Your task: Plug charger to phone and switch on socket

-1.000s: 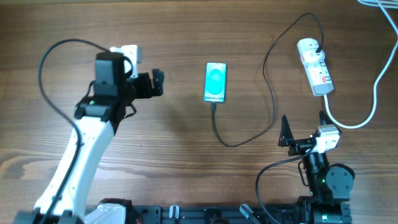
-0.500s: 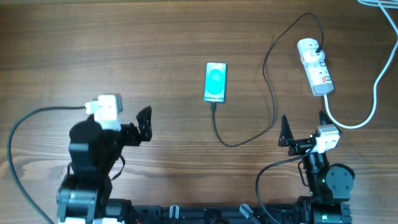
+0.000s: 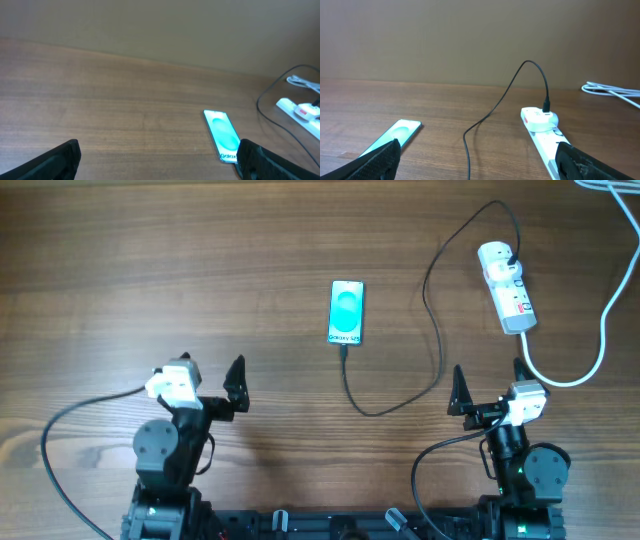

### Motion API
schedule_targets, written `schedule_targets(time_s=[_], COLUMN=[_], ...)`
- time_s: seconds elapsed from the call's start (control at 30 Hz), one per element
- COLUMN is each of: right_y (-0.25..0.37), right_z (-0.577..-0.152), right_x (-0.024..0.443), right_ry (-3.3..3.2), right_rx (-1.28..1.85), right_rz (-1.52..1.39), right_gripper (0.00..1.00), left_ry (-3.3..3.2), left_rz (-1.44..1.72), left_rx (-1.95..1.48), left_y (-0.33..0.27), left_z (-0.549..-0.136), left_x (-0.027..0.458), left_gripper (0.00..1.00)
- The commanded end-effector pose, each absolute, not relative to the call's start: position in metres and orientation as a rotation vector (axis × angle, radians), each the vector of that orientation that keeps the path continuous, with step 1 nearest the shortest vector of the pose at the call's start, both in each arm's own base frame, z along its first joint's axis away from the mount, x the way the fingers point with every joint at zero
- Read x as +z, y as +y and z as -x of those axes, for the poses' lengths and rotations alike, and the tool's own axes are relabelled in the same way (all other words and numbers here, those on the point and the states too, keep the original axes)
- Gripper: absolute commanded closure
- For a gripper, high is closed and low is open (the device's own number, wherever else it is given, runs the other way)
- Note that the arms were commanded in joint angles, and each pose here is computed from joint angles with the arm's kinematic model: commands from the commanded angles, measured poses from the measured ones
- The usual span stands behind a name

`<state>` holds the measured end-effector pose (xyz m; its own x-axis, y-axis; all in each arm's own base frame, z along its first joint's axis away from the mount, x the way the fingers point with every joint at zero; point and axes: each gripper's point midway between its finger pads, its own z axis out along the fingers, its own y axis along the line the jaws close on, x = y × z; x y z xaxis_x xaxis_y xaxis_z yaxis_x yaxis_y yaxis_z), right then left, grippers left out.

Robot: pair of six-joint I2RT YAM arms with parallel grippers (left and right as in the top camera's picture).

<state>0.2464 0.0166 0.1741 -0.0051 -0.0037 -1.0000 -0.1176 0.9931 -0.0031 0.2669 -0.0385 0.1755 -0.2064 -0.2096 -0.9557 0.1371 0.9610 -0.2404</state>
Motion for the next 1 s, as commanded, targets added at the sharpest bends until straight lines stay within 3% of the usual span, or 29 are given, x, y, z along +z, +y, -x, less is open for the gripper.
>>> schedule_targets(time_s=[0.0,0.6,0.97], right_y=[0.015,0.015,0.015], right_z=[-0.247,-0.247,-0.247], right_x=[0.175,0.175,0.175], right_ry=[1.571,1.571,1.572], right_rx=[0.09,0.09,0.091], right_rz=[0.08,0.08,0.08], right_gripper=[0.01,0.0,0.0], left_ry=[1.715,1.635,1.644], left_rz=[0.078,0.215,0.069], left_rx=[-0.297,-0.23,-0.085], left_y=[-0.032,-0.004,-0.003], left_z=[-0.261,-0.246,-0.246], left_x=[0.163,0.157,0.157], left_gripper=[0.0,0.0,0.0])
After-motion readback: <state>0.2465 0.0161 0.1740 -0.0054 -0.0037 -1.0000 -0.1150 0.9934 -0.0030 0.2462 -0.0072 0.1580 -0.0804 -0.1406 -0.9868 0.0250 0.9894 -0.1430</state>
